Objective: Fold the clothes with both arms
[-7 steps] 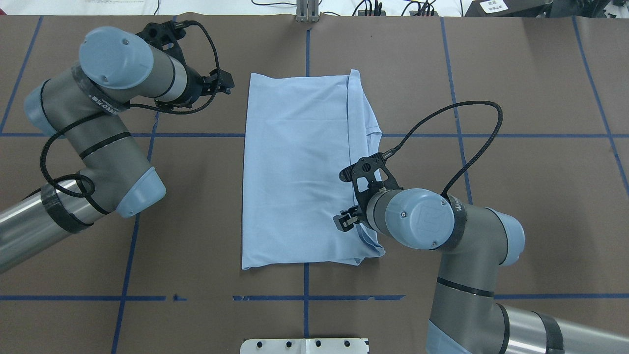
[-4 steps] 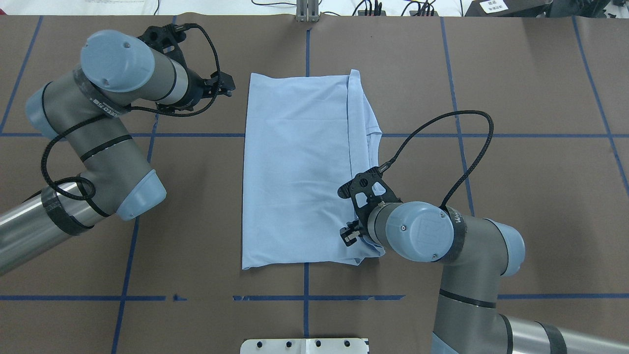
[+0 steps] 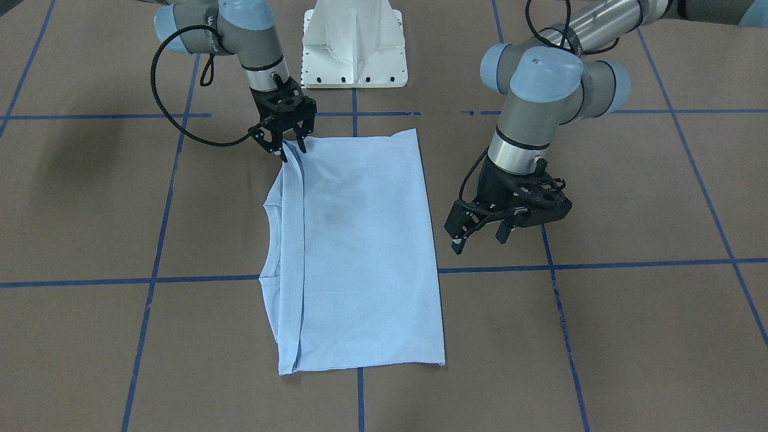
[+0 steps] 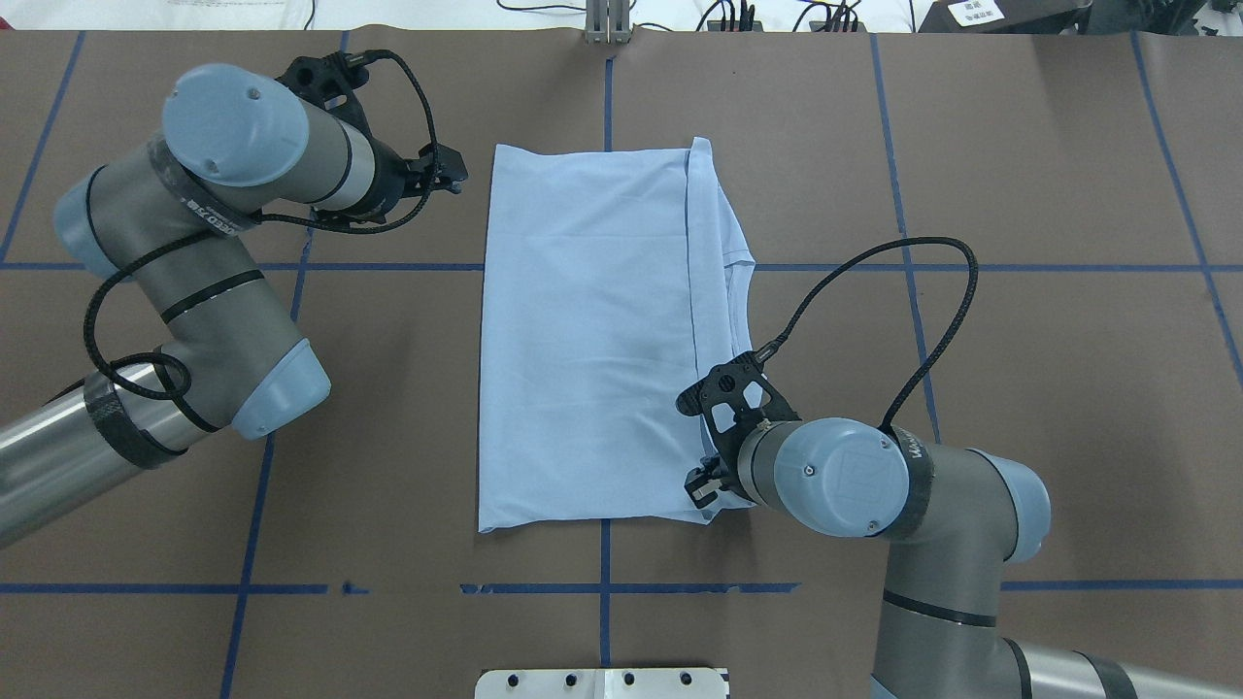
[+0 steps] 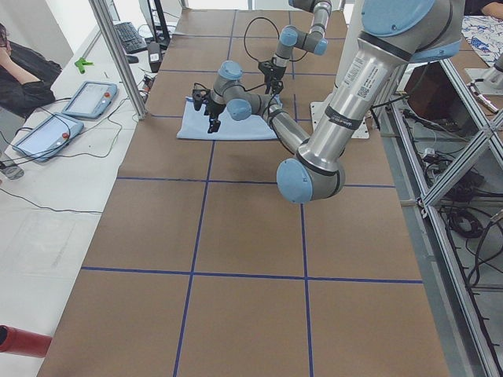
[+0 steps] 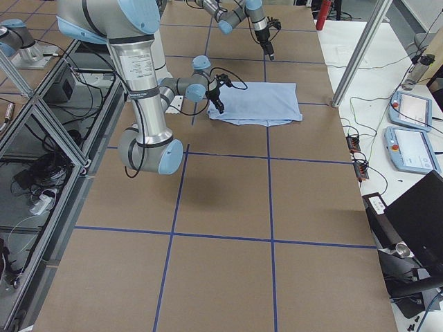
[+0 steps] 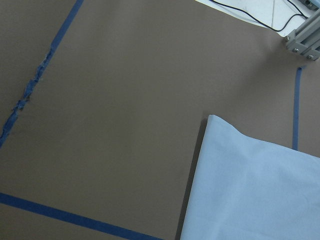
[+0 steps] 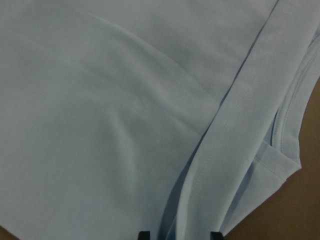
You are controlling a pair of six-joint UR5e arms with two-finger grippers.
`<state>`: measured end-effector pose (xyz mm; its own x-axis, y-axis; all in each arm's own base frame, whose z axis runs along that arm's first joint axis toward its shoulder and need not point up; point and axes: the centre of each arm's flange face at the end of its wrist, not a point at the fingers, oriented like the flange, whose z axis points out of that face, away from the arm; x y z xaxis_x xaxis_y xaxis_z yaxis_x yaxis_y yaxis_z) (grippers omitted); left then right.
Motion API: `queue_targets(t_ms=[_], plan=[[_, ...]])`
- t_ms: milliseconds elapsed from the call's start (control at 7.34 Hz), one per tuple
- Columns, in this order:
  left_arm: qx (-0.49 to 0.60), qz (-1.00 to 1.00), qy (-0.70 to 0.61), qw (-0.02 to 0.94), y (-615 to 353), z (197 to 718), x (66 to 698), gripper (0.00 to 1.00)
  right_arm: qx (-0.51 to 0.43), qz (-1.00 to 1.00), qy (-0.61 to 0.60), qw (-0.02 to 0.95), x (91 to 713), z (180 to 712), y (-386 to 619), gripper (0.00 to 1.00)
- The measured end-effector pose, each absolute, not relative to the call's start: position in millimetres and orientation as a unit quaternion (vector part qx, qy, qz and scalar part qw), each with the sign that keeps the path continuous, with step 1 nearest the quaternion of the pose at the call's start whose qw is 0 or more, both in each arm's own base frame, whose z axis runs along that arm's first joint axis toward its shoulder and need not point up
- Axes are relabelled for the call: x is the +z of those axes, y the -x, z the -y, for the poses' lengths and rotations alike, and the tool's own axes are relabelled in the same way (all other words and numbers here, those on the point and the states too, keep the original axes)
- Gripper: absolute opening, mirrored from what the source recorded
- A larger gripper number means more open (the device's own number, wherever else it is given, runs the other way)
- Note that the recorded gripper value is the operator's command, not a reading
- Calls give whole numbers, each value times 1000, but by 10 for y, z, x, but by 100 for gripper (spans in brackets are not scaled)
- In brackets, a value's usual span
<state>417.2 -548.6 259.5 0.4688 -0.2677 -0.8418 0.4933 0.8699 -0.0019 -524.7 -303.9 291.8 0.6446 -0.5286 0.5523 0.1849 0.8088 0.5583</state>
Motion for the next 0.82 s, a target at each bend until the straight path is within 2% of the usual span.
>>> queue_targets(t_ms=[818], plan=[[-228,-465,-116,847,-4213,5460,2602,100,-215,366,-222,878,3027,2916,5249,43]])
